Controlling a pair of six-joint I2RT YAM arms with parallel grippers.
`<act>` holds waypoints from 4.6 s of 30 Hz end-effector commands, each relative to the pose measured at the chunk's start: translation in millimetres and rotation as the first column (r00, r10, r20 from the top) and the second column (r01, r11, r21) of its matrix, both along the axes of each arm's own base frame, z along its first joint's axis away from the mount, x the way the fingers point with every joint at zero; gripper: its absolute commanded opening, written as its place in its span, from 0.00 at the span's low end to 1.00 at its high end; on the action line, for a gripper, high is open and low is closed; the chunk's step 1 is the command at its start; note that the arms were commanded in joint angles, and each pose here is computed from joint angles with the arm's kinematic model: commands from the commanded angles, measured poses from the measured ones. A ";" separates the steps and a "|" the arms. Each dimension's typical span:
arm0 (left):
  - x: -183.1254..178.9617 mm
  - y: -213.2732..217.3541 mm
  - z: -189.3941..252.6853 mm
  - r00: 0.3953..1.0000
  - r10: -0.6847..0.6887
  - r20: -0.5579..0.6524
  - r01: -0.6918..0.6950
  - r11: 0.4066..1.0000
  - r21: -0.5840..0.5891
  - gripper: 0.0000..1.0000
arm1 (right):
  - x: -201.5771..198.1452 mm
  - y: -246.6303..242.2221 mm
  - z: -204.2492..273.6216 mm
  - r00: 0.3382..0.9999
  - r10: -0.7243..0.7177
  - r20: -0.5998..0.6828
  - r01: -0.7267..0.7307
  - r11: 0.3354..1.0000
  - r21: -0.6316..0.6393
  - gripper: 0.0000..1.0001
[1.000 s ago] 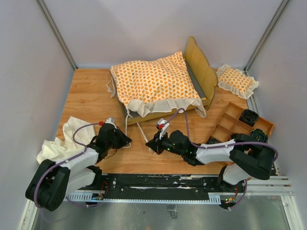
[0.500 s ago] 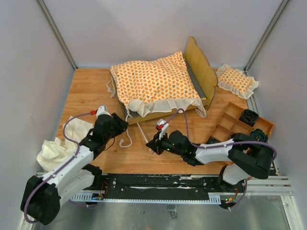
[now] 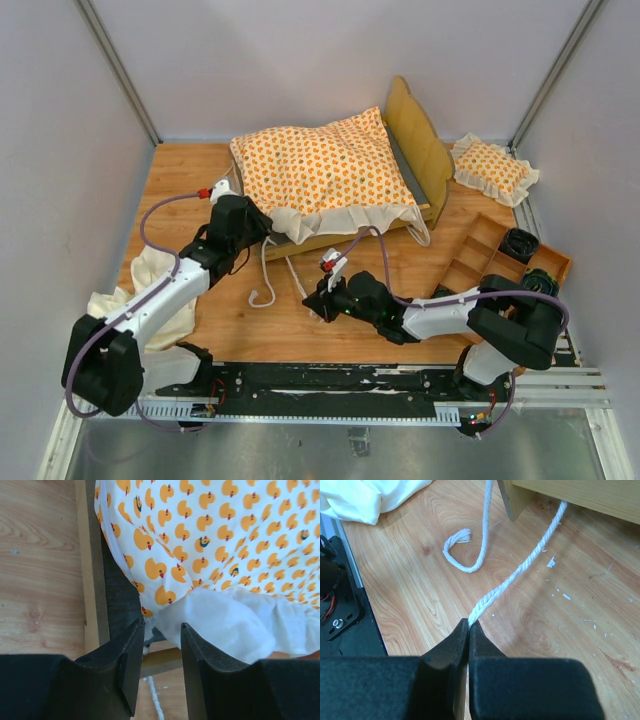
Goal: Set up the pet bed
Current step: Cross the ropes over the mattress.
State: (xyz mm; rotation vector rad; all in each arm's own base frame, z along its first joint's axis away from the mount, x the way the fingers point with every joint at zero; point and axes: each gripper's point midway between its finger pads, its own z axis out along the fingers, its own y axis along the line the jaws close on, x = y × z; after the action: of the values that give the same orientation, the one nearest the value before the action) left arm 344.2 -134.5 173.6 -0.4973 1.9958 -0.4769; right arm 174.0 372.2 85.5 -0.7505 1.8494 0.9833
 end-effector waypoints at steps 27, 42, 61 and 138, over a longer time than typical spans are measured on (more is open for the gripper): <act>15.3 -11.8 17.7 0.992 -0.121 0.022 0.121 0.991 -0.047 0.03 | 2.7 0.4 -22.0 0.999 -0.036 0.007 0.036 0.998 -0.051 0.00; 11.8 -14.8 51.1 0.966 -0.243 0.084 0.256 0.938 -0.234 0.05 | 1.5 -1.0 -58.0 0.999 -0.025 -0.020 0.022 0.990 -0.140 0.00; 5.6 -18.0 24.8 0.962 -0.273 0.021 0.269 0.931 -0.247 0.05 | 72.9 60.2 119.2 0.944 0.014 0.330 -0.010 1.000 -0.014 0.31; 1.3 11.2 -2.7 0.989 -0.145 -0.038 0.143 0.989 -0.045 0.23 | 173.3 77.7 111.1 0.829 0.072 0.555 -0.082 0.997 -0.007 0.00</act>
State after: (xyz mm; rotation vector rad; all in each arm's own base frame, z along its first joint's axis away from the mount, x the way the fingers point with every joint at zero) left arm 337.2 -125.0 164.9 -0.4095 2.1166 -0.6240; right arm 336.9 450.0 179.6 -1.0338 1.3464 0.7131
